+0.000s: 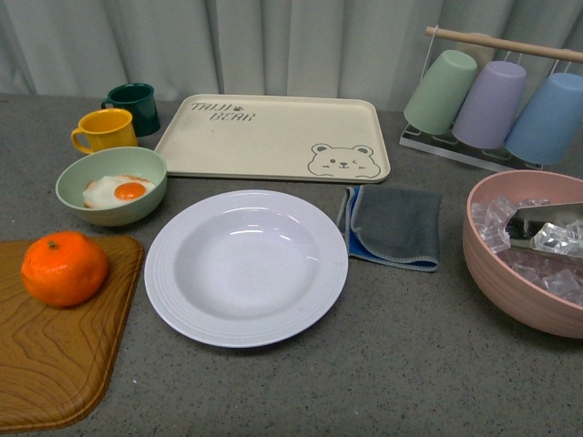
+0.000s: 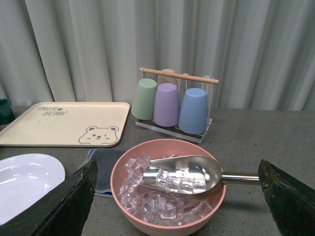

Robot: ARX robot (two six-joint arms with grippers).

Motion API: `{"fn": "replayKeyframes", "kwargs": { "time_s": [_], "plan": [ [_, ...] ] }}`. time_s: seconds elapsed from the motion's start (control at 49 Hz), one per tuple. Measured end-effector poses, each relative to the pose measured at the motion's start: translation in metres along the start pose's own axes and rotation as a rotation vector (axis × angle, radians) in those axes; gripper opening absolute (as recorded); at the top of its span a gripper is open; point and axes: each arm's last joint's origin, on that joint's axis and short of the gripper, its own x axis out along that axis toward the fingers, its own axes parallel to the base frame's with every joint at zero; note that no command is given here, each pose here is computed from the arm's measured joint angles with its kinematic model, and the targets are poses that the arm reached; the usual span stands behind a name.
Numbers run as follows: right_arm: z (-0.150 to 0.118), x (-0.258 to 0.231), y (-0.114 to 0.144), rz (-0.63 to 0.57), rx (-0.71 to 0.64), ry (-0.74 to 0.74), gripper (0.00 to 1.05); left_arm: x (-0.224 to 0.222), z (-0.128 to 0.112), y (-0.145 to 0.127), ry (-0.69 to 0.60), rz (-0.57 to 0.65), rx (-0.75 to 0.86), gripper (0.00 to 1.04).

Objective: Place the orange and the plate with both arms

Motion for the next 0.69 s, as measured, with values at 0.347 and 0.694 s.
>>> {"fn": "replayKeyframes", "kwargs": {
  "time_s": [0.347,0.694],
  "plan": [
    [0.0,0.0,0.0,0.0,0.0,0.0,0.95,0.0,0.0,0.0,0.0,0.0,0.0,0.98],
    [0.0,0.0,0.0,0.0,0.0,0.0,0.95,0.0,0.0,0.0,0.0,0.0,0.0,0.98]
  ]
}}
